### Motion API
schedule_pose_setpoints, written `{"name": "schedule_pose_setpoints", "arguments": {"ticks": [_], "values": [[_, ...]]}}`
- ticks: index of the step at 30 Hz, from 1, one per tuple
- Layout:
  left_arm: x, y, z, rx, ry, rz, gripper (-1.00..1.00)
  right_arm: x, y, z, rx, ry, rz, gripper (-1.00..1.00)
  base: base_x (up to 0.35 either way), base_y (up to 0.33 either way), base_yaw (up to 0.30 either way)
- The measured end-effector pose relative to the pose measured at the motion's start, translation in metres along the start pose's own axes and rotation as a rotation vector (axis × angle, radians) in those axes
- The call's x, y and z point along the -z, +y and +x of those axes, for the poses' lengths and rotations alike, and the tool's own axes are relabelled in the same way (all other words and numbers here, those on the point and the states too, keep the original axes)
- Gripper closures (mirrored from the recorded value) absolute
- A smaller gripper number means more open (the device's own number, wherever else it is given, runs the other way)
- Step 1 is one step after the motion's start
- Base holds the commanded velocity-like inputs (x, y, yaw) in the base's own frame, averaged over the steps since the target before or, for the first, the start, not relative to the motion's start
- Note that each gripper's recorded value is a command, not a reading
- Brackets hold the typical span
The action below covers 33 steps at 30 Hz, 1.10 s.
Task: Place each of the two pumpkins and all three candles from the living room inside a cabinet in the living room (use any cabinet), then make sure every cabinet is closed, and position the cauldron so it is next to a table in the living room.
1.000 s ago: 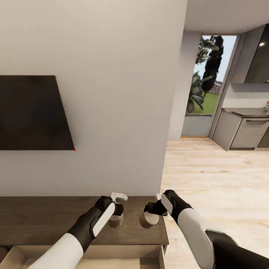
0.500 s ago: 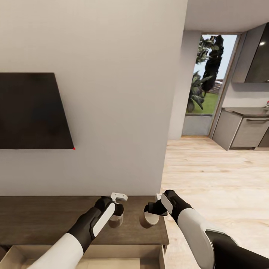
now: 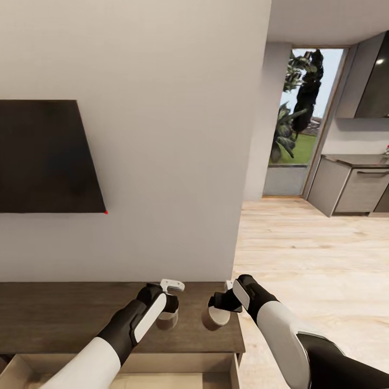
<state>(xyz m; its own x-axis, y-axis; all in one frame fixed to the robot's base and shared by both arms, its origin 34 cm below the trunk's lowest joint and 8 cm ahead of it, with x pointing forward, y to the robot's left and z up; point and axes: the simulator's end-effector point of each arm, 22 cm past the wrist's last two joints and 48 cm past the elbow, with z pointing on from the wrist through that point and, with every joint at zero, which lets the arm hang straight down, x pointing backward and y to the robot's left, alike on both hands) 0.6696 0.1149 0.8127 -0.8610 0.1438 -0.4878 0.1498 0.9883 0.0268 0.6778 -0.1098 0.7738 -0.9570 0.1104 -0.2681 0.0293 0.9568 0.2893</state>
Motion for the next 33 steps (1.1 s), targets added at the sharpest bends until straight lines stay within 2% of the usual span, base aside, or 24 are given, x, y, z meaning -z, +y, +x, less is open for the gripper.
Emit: {"name": "schedule_pose_setpoints", "arguments": {"ticks": [4,8,12,24,33], "values": [[-0.005,0.000,0.004,-0.001,0.007,0.000,1.00,-0.005,-0.002,0.002,0.000,0.004,0.003,1.00,0.000,0.000,0.000],[-0.013,0.001,0.013,-0.005,0.032,-0.004,1.00,-0.009,-0.005,0.015,0.001,0.060,0.010,1.00,0.000,0.000,0.000],[-0.018,0.000,0.021,-0.012,0.058,-0.001,1.00,-0.014,-0.008,0.022,0.004,0.088,0.018,1.00,0.000,0.000,0.000],[-0.033,0.000,0.038,-0.027,0.100,0.000,1.00,-0.030,-0.015,0.032,0.014,0.114,0.028,1.00,0.000,0.000,0.000],[-0.045,-0.001,0.045,-0.029,0.105,0.002,1.00,-0.042,-0.019,0.034,0.016,0.115,0.028,1.00,0.000,0.000,0.000]]}}
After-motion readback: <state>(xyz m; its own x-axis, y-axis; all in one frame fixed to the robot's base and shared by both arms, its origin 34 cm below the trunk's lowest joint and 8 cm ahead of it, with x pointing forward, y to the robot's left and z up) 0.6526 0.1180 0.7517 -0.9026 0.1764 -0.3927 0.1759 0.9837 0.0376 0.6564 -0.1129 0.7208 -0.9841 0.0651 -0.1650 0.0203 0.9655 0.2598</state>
